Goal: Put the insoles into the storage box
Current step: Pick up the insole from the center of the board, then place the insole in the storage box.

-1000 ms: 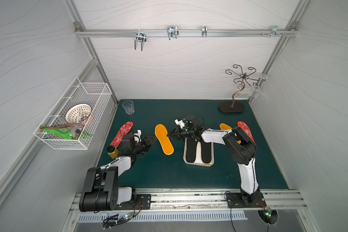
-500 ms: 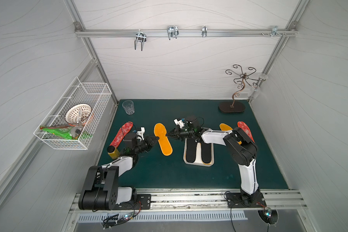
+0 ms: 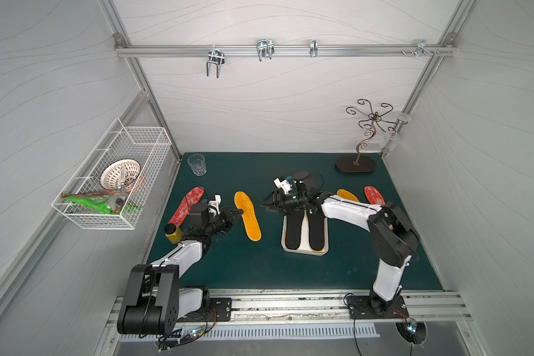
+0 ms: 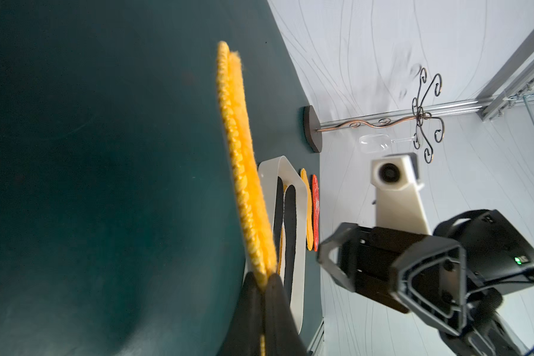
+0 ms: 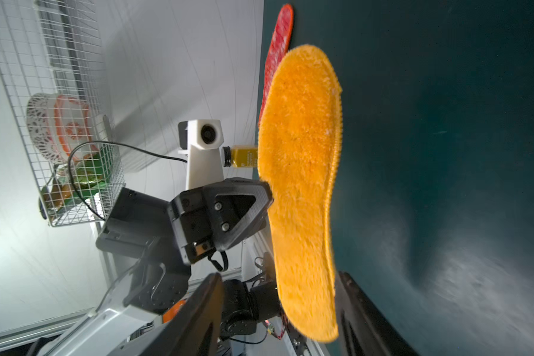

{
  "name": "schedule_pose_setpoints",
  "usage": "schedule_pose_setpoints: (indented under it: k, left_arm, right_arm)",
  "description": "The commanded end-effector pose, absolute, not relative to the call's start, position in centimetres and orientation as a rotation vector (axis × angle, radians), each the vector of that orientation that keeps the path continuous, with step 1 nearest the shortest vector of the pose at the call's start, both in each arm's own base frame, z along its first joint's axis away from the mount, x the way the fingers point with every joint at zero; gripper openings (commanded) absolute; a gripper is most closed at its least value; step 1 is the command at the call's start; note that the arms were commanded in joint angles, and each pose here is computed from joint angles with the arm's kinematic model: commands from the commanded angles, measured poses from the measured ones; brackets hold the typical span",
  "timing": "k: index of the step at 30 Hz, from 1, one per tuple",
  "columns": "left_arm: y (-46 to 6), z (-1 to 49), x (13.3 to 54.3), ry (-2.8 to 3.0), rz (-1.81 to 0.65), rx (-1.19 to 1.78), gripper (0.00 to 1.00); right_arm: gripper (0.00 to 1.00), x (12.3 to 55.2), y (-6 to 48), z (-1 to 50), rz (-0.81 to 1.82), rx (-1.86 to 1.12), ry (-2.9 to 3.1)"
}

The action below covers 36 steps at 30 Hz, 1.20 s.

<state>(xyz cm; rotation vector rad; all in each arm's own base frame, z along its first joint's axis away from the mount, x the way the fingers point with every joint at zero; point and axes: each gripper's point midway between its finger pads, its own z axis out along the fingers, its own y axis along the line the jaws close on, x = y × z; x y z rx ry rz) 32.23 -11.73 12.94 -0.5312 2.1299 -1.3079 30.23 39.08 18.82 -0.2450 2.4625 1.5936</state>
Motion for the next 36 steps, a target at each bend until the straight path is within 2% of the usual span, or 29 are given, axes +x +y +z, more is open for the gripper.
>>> schedule_pose_setpoints:
  k: [1,8,13,17,26,36]
  left_arm:
    - [-13.9,16.2,32.6,2.136,-1.309,-0.338,0.0]
    - [-18.0,19.4,31.6,2.139,-1.365,-0.101,0.0]
    - [-22.1,19.7,31.1,2.17,-1.454,0.073,0.0]
    - [-25.4,19.6,31.8,2.145,-1.511,0.159,0.0]
    - [-32.1,17.0,34.7,2.154,-1.656,0.182,0.0]
    - [-32.6,11.4,35.5,2.288,-1.602,0.07,0.0]
  right_arm:
    - [0.63,31.2,30.8,16.4,1.261,-0.135,2.579]
    - [0.63,31.2,22.2,13.6,1.071,0.03,2.585]
    - [0.63,31.3,17.3,10.9,1.065,0.247,2.593]
    - [0.63,31.6,14.2,10.5,1.005,0.336,2.555]
    - [0.63,31.3,12.3,14.1,0.9,0.267,2.283]
    - [0.66,30.5,12.7,14.2,0.875,0.179,2.195]
